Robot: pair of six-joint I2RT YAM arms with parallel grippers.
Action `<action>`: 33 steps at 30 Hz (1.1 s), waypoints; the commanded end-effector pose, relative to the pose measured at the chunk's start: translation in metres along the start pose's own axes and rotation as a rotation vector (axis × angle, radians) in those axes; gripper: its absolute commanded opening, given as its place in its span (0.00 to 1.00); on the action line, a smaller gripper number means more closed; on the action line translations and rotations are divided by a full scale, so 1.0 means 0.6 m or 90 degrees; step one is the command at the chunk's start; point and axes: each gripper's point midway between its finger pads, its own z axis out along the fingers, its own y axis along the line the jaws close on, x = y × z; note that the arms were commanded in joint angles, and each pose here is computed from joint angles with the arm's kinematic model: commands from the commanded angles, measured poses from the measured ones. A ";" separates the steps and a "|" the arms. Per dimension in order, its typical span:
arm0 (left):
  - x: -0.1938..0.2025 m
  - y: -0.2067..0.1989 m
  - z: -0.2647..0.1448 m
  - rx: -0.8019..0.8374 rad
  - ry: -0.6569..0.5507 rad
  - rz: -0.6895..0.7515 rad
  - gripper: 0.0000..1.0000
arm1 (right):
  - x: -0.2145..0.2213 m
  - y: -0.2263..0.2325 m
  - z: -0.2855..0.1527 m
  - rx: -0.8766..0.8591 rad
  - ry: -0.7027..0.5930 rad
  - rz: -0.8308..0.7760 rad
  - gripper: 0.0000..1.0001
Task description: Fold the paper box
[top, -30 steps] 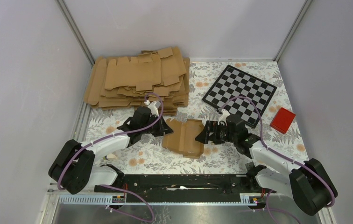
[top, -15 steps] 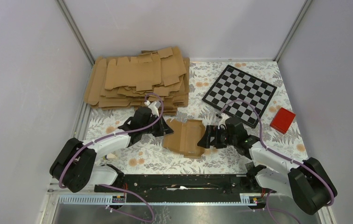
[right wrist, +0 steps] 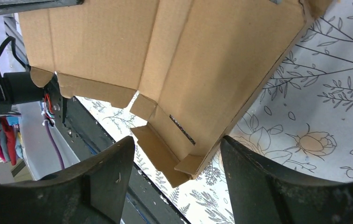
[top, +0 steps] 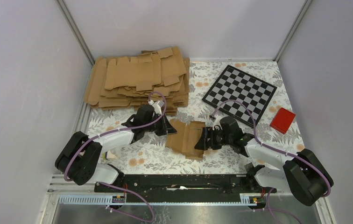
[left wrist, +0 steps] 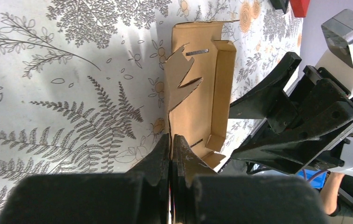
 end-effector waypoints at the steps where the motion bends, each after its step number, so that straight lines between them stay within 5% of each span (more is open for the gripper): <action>1: -0.032 -0.064 0.001 0.090 -0.017 0.019 0.00 | -0.024 0.045 0.000 -0.059 -0.009 -0.024 0.74; 14: -0.032 -0.075 0.012 0.108 0.012 0.019 0.00 | 0.011 0.056 -0.010 -0.107 0.052 -0.073 0.99; 33: -0.030 -0.102 0.018 0.149 0.055 -0.002 0.00 | 0.023 0.046 0.004 -0.048 0.061 -0.137 1.00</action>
